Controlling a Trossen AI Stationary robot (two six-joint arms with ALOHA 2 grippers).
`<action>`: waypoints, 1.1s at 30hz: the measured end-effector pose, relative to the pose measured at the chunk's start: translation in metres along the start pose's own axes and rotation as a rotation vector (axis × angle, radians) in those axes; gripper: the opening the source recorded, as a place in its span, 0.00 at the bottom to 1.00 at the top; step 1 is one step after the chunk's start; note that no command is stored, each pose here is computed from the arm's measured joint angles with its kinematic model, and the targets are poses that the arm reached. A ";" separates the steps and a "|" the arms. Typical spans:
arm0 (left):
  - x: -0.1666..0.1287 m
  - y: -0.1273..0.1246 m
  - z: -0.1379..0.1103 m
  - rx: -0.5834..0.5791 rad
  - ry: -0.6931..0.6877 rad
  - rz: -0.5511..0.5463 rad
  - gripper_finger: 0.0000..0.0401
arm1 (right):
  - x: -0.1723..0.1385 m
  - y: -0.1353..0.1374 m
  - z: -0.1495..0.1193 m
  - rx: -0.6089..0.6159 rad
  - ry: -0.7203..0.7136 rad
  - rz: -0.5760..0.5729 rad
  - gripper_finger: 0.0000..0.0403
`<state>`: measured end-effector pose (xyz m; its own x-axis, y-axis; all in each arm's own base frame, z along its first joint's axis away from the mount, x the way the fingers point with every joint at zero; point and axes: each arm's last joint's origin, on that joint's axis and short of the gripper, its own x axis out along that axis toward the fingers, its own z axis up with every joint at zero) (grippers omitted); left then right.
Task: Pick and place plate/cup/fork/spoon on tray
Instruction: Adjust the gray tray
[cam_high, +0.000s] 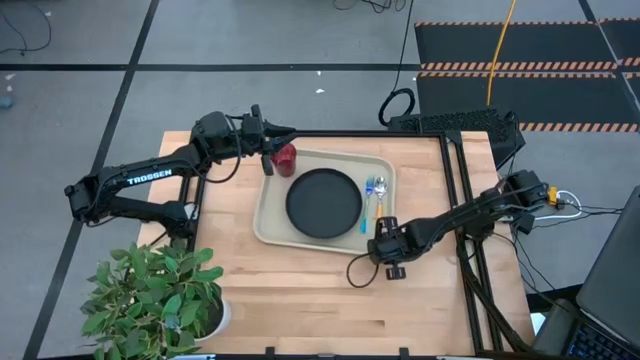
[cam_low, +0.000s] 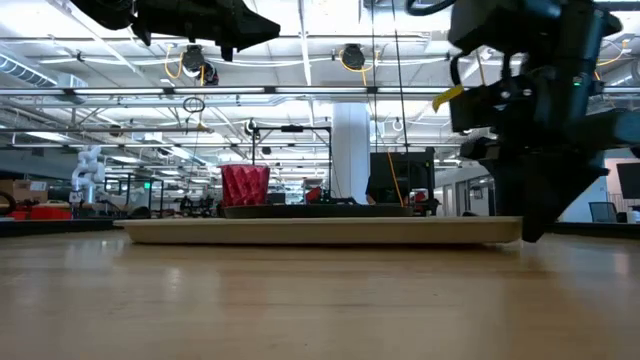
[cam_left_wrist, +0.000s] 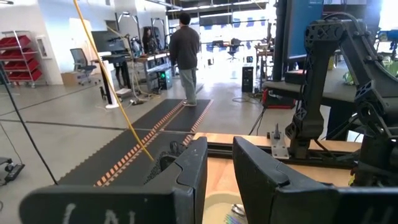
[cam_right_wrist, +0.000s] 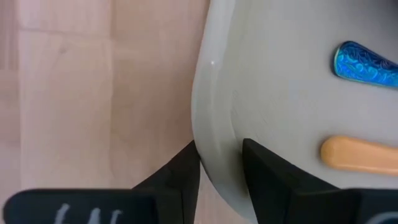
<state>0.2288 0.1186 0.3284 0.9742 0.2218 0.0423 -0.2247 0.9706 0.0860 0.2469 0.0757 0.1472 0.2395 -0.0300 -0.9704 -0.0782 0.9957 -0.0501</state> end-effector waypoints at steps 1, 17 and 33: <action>0.000 0.000 0.000 0.000 0.000 -0.001 0.20 | 0.000 0.001 -0.002 -0.002 -0.006 0.002 0.25; 0.000 0.000 0.000 0.000 -0.002 -0.002 0.20 | -0.001 0.012 -0.007 -0.175 -0.031 0.015 0.22; 0.000 0.000 0.000 0.000 -0.002 -0.002 0.20 | -0.002 0.020 -0.008 -0.345 -0.045 0.011 0.10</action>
<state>0.2289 0.1183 0.3285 0.9745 0.2201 0.0441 -0.2232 0.9710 0.0859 0.2369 0.0947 0.1464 0.2783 -0.0084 -0.9604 -0.4015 0.9074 -0.1243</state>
